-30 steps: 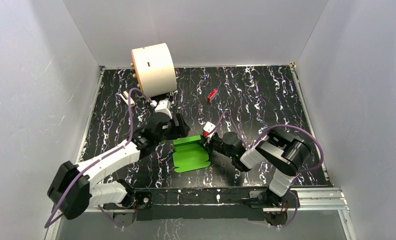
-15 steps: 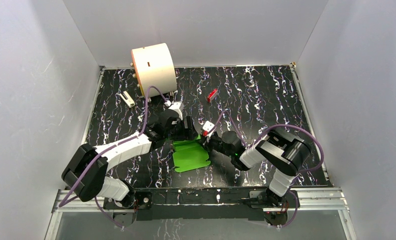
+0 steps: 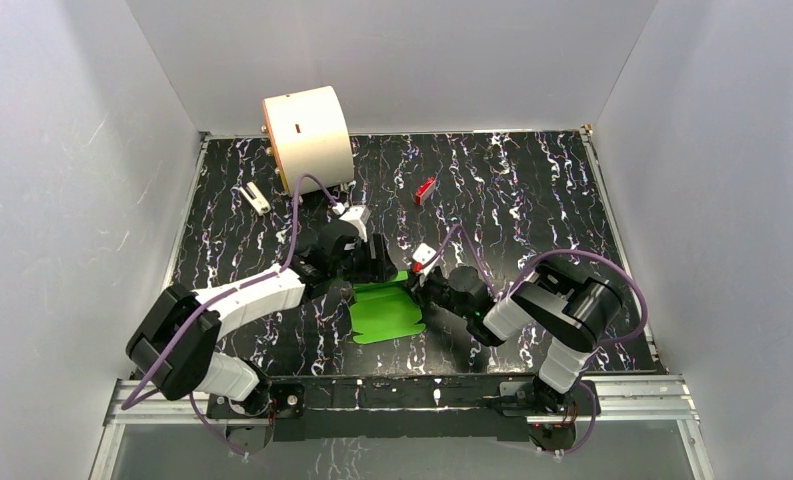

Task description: Fold the paper box

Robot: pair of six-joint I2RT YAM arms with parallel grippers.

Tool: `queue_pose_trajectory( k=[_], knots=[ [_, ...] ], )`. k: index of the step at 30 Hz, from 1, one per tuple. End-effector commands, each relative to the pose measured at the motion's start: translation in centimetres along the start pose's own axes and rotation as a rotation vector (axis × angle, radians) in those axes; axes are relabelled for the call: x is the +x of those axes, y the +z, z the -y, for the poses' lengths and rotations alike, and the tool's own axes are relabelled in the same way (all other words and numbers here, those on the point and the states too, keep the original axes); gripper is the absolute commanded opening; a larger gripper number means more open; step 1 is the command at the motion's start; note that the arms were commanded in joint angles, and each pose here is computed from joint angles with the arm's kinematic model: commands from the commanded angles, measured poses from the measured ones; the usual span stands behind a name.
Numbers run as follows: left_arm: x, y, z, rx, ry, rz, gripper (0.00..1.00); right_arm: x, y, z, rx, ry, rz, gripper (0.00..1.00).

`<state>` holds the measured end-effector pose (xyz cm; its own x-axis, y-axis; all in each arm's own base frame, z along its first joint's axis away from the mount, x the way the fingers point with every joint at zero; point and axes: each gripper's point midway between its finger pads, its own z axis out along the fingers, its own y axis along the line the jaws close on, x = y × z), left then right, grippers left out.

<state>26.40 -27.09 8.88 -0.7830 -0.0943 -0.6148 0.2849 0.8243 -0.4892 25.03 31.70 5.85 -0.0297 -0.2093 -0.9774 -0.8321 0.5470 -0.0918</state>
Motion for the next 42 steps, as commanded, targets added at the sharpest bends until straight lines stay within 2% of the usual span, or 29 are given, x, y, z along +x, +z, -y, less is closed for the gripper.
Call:
queue_pose_trajectory(
  k=[1, 21, 42],
  knots=[
    [0.5, 0.3, -0.2, 0.004, -0.006, -0.021, 0.63, -2.5, 0.0, 0.8, 0.04, 0.013, 0.095, 0.37],
    [1.2, 0.8, -1.5, -0.055, -0.036, -0.026, 0.58, -1.8, -1.8, 0.1, 0.021, 0.042, 0.105, 0.47],
    [0.6, 0.3, -1.0, -0.037, -0.032, -0.006, 0.58, -2.3, -5.2, 0.1, 0.027, 0.04, 0.078, 0.59]
  ],
)
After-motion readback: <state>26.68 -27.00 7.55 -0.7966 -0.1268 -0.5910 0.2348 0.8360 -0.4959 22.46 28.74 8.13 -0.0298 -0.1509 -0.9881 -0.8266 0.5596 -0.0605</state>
